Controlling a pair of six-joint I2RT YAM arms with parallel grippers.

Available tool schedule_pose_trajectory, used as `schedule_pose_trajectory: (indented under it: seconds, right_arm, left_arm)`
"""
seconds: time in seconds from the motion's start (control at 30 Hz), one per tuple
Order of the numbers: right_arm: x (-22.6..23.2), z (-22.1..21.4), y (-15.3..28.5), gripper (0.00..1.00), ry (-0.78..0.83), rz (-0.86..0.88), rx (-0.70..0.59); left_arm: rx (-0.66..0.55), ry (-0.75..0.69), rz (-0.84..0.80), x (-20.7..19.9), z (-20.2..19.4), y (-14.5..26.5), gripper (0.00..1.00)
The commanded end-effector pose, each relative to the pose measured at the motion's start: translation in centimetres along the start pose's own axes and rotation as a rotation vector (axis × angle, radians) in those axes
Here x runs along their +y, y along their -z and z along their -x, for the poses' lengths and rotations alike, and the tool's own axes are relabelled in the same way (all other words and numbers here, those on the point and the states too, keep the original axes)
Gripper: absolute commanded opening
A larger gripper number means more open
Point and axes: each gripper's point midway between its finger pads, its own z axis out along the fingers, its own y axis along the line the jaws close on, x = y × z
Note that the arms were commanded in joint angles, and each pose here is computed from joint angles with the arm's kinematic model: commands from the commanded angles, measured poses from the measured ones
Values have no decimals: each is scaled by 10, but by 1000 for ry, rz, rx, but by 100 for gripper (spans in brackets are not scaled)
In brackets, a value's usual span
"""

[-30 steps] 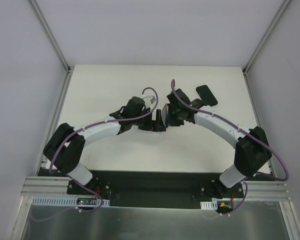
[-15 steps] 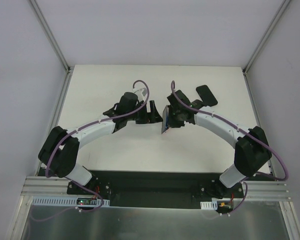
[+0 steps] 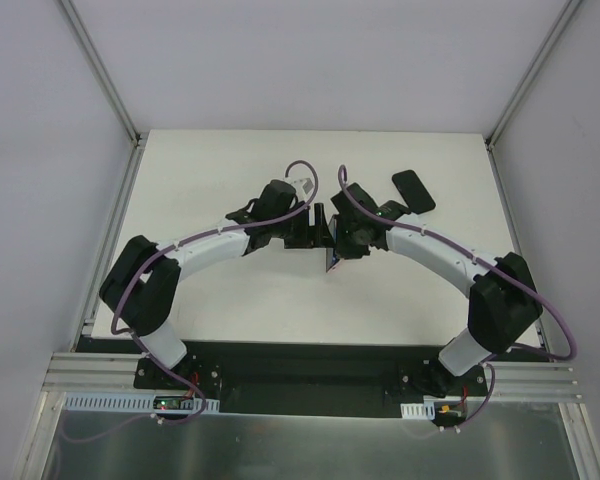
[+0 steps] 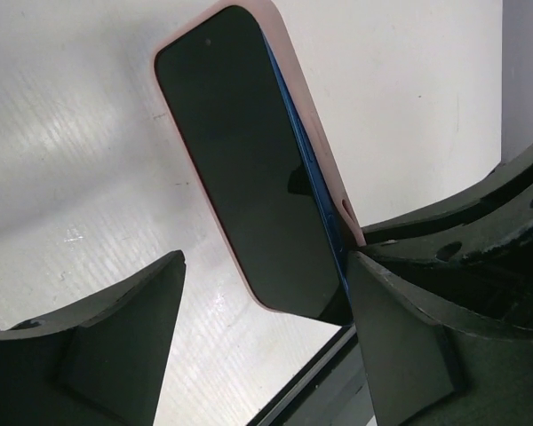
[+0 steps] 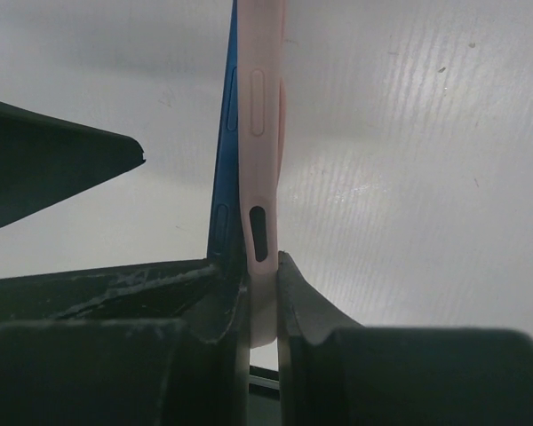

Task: Take the phone out of the phone case
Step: Remove the phone case from the phone.

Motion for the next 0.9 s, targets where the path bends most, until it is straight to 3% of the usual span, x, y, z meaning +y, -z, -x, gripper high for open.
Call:
schedule_pose_trajectory:
  seconds: [0.0, 0.4, 0.87]
  right_arm:
    - [17, 21, 12, 1, 18, 33, -63]
    - [14, 25, 13, 1, 58, -9, -91]
    - [39, 19, -12, 1, 326, 90, -208]
  left_arm:
    - [27, -40, 21, -3, -3, -9, 70]
    - [81, -23, 42, 3, -15, -20, 72]
    - [206, 37, 103, 35, -56, -38, 67]
